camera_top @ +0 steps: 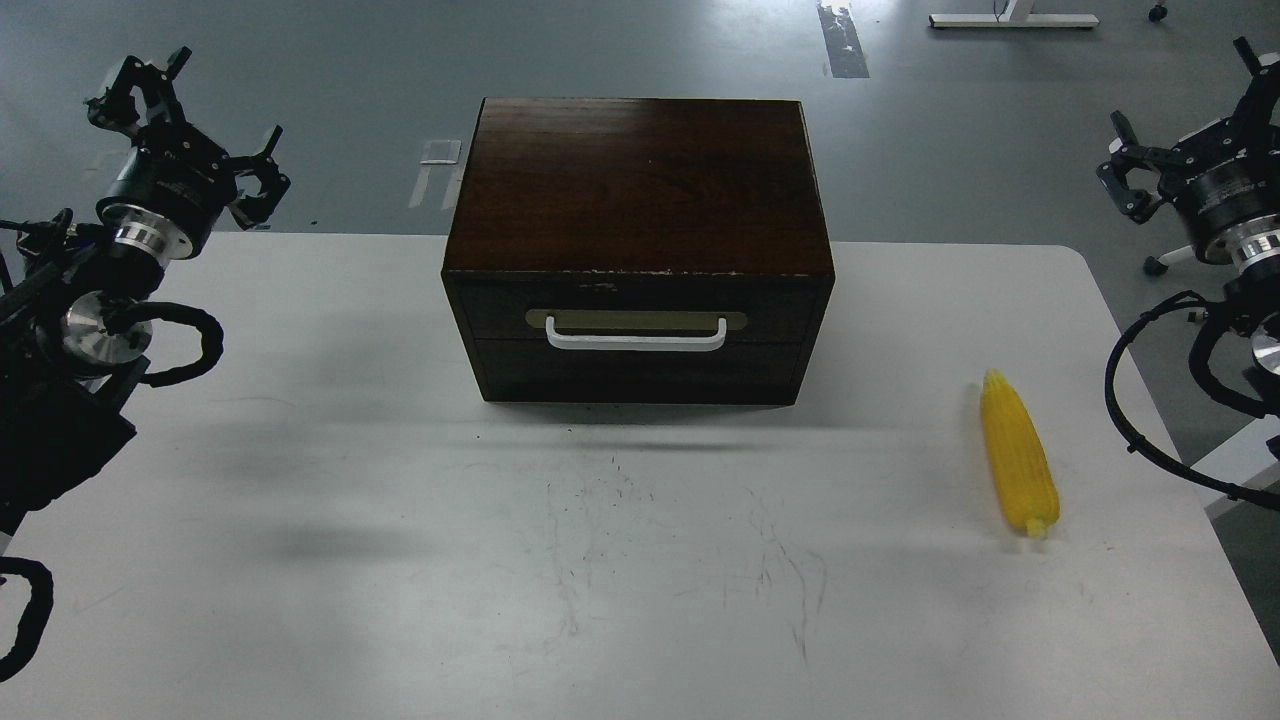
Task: Put corn in drawer with both arms
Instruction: 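Raise the left arm and move it toward the wooden box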
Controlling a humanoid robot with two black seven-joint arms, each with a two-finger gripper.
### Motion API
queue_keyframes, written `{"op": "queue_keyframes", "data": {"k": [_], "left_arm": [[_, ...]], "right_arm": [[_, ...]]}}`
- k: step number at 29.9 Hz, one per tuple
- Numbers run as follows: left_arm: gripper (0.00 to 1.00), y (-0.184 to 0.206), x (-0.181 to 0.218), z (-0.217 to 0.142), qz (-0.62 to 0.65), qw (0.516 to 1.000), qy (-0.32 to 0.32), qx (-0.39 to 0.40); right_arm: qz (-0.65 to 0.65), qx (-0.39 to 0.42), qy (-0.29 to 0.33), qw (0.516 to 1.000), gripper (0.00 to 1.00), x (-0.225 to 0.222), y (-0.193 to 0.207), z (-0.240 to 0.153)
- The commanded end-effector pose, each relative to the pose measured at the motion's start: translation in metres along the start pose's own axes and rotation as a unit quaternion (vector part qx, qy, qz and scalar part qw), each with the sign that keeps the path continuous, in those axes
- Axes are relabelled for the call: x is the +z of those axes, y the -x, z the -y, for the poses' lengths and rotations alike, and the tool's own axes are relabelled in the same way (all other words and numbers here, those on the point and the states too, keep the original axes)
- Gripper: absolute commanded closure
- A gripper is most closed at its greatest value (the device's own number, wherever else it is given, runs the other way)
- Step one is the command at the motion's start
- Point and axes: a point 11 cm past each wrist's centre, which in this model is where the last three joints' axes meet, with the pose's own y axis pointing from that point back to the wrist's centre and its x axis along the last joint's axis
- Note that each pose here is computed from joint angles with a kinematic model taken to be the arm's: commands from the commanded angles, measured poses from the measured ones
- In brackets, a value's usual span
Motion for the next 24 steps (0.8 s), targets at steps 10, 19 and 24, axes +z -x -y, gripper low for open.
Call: {"op": "queue_keyframes", "data": {"k": [10,19,24], "left_arm": [[0.02,-0.001,0.000,0.000,-0.008,1.000,0.000,0.003],[0.02,-0.007,0.022,0.001,-0.003,1.000,0.017,0.009],[0.03,0.010,0.064,0.016,0.026,0.998,0.046,-0.015]], "right_arm": [[-0.010,0.008,-0.009,1.000,0.00,-0.014,-0.007,-0.004],[-0.028,0.018,-0.008,0.999,0.00,-0.032,-0.018,-0.009],[-0.030,0.020,-0.012,0.999,0.00,-0.037,-0.019,-0.010]]}}
